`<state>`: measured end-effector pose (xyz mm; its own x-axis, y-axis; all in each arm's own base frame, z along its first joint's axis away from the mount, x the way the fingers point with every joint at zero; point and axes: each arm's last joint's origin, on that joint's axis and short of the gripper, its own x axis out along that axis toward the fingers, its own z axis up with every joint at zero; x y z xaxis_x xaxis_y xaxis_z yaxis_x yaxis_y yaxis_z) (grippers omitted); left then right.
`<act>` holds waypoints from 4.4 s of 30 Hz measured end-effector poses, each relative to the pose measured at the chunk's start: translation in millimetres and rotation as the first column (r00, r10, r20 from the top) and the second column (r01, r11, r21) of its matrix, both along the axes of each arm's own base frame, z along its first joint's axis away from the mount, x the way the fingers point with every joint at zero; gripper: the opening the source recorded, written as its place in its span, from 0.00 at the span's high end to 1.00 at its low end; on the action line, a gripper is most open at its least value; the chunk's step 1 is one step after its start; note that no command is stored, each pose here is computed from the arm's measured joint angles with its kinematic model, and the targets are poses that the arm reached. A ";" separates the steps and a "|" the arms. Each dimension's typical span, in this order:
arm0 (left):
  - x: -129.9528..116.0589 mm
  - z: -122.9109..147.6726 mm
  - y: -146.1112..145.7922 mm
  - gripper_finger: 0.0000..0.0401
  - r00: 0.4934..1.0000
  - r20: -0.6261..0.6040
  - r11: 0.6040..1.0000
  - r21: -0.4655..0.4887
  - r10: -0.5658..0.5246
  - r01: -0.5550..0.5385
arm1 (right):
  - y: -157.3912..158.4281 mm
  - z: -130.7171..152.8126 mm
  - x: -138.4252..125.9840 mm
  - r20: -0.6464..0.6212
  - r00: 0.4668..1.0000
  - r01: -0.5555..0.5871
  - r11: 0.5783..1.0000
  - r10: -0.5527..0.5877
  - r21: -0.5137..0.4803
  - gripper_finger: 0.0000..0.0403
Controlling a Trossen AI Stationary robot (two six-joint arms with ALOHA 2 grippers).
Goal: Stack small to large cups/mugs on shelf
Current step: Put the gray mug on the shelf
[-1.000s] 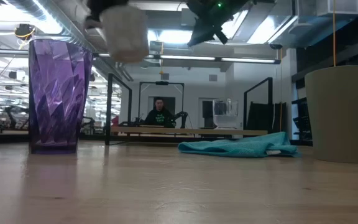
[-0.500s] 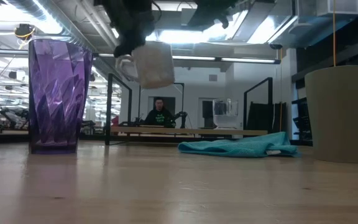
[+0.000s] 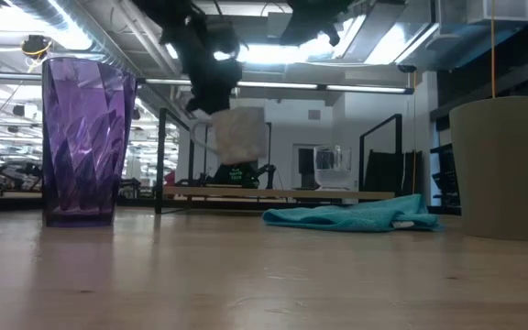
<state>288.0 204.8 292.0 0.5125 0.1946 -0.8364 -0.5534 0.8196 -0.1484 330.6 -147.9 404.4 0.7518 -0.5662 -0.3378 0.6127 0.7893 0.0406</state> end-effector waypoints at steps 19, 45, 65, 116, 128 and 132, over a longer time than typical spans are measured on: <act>5.9 -25.1 19.3 0.97 0.997 -0.033 0.998 -0.009 -0.067 0.066 | 1.1 -33.5 3.5 -0.032 0.998 0.061 0.988 -0.057 0.140 0.96; 5.4 -24.4 22.3 0.95 0.994 -0.042 0.994 0.040 -0.104 0.105 | 5.0 -43.1 7.8 -0.011 0.999 0.052 0.988 -0.050 0.144 0.96; -2.0 -36.7 34.2 0.94 0.994 -0.067 0.996 -0.028 -0.085 0.083 | 4.9 -42.5 8.1 -0.003 0.999 0.052 0.988 -0.052 0.145 0.96; -31.4 -16.7 8.5 1.00 0.949 -0.264 0.984 -0.094 -0.170 0.151 | 4.7 -42.5 8.0 -0.006 0.999 0.050 0.989 -0.050 0.139 0.96; -20.0 -22.2 2.1 1.00 0.948 -0.228 0.972 -0.127 -0.221 0.196 | 5.0 -44.5 7.1 -0.028 0.998 0.053 0.988 -0.049 0.147 0.96; -16.2 -21.5 0.8 1.00 0.952 -0.200 0.970 -0.121 -0.230 0.209 | 5.0 -44.4 7.1 -0.037 0.998 0.047 0.990 -0.042 0.134 0.96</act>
<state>271.8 205.5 270.5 0.3433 0.0097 -0.9392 -0.3882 0.9120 -0.1325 337.7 -142.9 360.0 0.7139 -0.5464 -0.4380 0.6499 0.7499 0.1236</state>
